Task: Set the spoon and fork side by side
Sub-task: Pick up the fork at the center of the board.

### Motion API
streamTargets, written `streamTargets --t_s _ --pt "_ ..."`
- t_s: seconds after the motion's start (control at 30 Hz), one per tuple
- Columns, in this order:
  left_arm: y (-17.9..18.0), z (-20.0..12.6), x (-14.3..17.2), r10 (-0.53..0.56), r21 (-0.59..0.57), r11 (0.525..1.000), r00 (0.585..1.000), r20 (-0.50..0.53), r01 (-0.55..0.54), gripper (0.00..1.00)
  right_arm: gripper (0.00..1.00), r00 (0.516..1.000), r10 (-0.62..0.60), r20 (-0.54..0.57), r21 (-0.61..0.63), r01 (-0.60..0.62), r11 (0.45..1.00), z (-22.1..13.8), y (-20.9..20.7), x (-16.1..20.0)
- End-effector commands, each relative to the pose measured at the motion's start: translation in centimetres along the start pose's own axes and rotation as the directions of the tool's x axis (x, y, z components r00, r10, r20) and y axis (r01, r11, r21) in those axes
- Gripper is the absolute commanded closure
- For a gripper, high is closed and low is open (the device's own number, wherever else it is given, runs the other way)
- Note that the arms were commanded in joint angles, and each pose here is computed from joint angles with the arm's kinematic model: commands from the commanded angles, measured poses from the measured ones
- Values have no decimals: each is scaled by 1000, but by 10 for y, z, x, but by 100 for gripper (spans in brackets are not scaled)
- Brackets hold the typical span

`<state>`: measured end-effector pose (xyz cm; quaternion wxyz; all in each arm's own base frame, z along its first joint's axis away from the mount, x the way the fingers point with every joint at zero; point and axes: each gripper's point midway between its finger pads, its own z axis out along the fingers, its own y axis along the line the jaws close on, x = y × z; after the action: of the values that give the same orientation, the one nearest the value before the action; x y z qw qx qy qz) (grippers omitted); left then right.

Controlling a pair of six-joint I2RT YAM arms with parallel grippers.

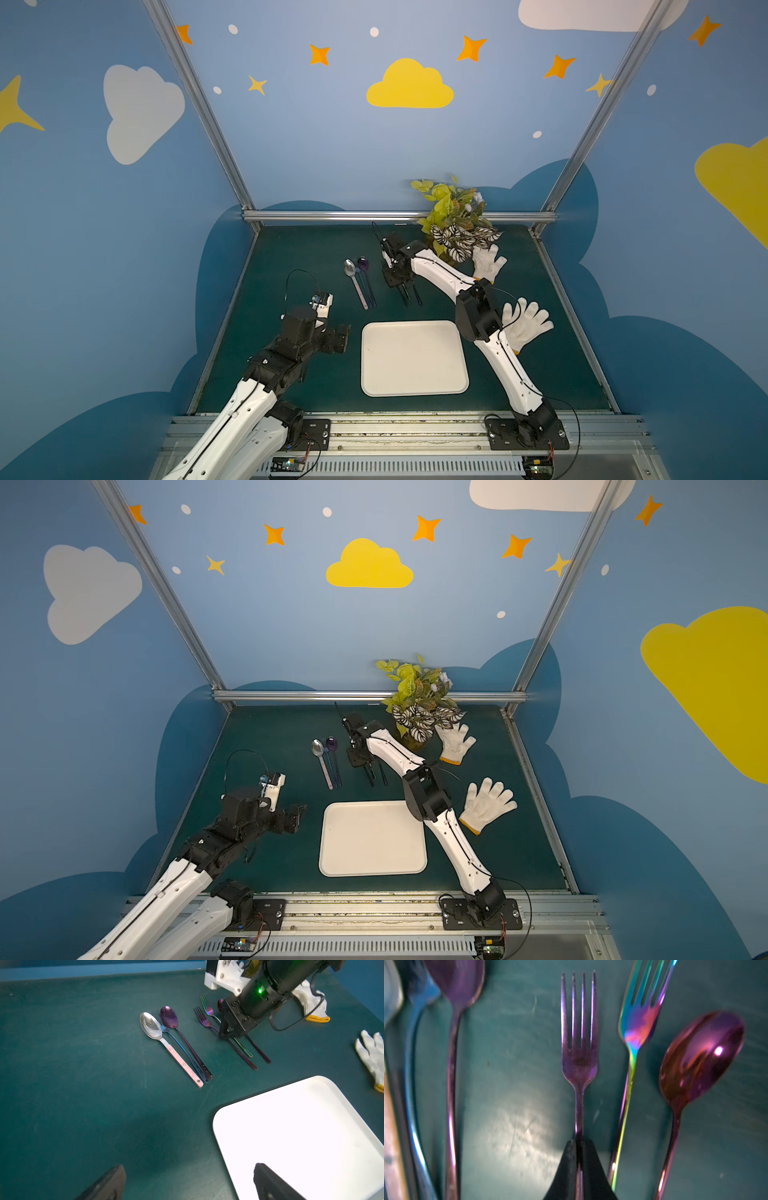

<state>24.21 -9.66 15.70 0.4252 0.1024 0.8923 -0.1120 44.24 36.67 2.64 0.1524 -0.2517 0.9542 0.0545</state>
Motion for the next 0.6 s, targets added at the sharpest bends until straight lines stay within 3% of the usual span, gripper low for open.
streamTargets --t_s 0.0,0.37,0.57 --pt "3 -3 -5 -2 -15 1000 999 36 3 0 100 991 -35 -131 -16 33 999 -32 -7 31" --pt "6 -9 -9 -6 -27 1000 998 63 8 0 100 989 -21 -146 2 22 1000 -96 -23 39" --pt "7 -9 -10 -7 -37 999 998 70 10 0 100 975 69 -210 47 -61 997 -115 -25 59"
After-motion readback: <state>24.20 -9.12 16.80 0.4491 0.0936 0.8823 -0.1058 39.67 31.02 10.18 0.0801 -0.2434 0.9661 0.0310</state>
